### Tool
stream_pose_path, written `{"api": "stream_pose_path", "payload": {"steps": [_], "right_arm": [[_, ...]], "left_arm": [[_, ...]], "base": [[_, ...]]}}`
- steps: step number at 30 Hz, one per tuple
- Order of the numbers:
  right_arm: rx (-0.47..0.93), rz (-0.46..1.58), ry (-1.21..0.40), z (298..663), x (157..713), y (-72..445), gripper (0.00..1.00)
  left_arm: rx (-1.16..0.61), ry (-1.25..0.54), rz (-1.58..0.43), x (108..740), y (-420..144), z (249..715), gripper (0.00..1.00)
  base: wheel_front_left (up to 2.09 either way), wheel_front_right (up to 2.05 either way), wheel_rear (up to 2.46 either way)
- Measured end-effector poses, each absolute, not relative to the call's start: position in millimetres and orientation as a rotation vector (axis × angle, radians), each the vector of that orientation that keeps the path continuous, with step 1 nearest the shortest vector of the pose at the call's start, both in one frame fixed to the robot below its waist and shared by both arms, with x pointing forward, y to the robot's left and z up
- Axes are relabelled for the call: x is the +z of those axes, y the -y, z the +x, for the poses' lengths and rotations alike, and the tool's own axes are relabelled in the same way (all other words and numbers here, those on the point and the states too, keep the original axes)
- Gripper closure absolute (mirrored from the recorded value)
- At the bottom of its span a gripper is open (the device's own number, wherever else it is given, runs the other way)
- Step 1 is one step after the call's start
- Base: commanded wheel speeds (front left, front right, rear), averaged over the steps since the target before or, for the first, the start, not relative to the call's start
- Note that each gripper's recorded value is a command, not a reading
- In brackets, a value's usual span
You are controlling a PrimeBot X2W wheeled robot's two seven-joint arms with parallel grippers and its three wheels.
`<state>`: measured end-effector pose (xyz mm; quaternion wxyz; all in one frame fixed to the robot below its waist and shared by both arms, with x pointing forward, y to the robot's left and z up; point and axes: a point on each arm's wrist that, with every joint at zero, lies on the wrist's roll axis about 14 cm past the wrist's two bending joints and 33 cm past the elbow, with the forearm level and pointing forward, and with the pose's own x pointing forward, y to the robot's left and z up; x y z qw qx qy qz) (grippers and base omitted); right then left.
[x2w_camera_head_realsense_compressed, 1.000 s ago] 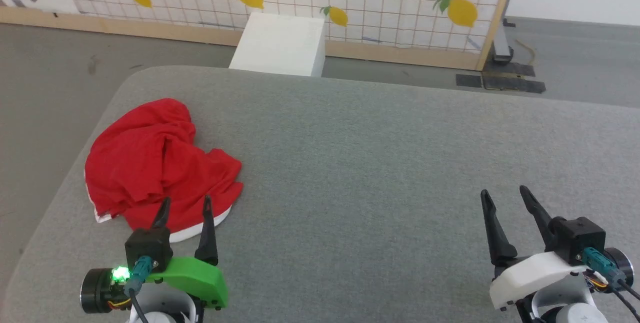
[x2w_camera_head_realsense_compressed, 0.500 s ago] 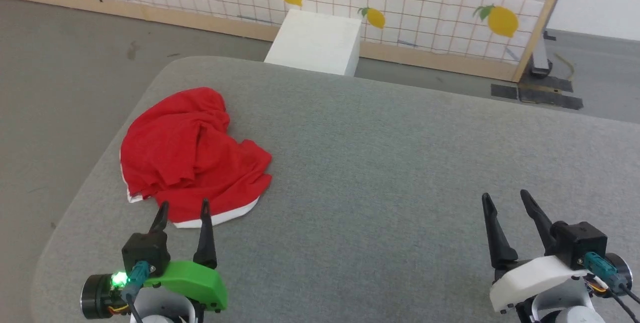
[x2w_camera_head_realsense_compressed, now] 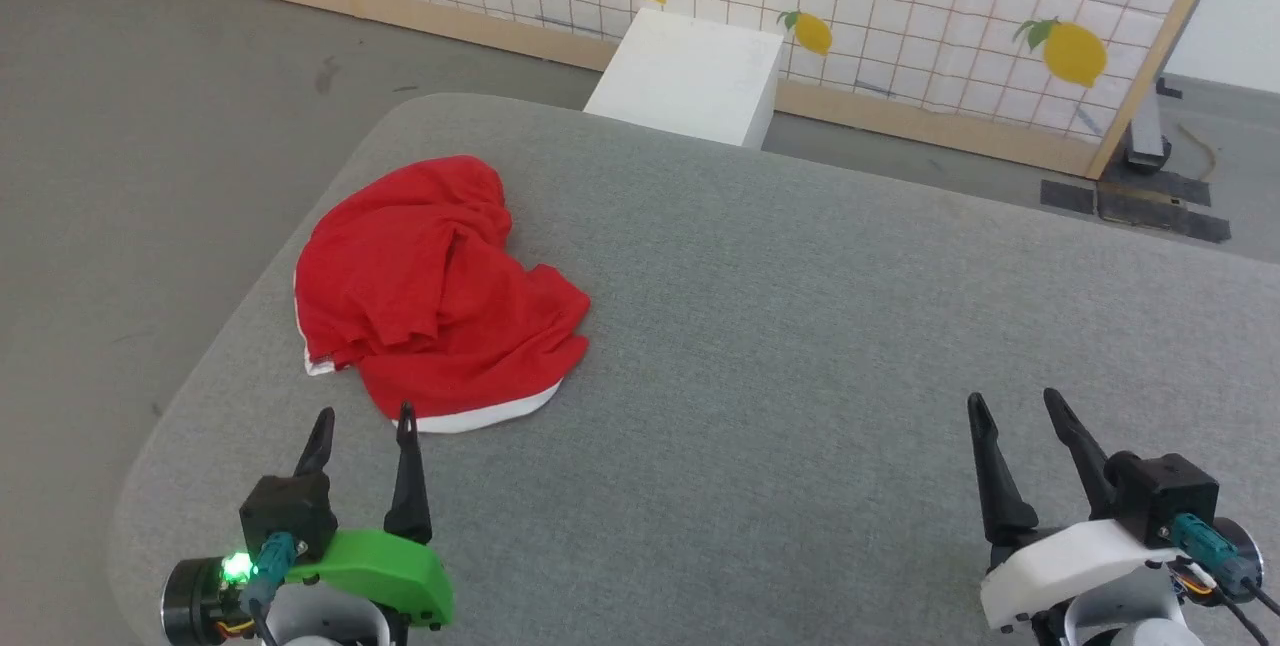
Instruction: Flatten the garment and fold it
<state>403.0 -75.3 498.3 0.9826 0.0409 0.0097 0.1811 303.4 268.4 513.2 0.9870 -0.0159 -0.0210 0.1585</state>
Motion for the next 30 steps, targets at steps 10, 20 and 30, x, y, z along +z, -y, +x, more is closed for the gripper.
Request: {"api": "stream_pose_path", "payload": {"steps": [10,20,30], "right_arm": [[0.395,0.098,-0.044,403.1,488.4,63.8,0.00],[0.419,0.111,-0.049,405.8,484.5,54.0,0.00],[0.443,0.116,-0.052,408.8,481.8,44.1,0.00]], "left_arm": [[0.376,0.040,-0.043,507.7,-280.8,289.1,0.00],[0.423,0.045,-0.047,505.1,-291.1,276.2,0.00],[0.474,0.063,-0.055,506.6,-301.9,265.3,0.00]], "base": [[0.00,0.00,0.00],[0.00,0.00,0.00],[0.00,0.00,0.00]]}}
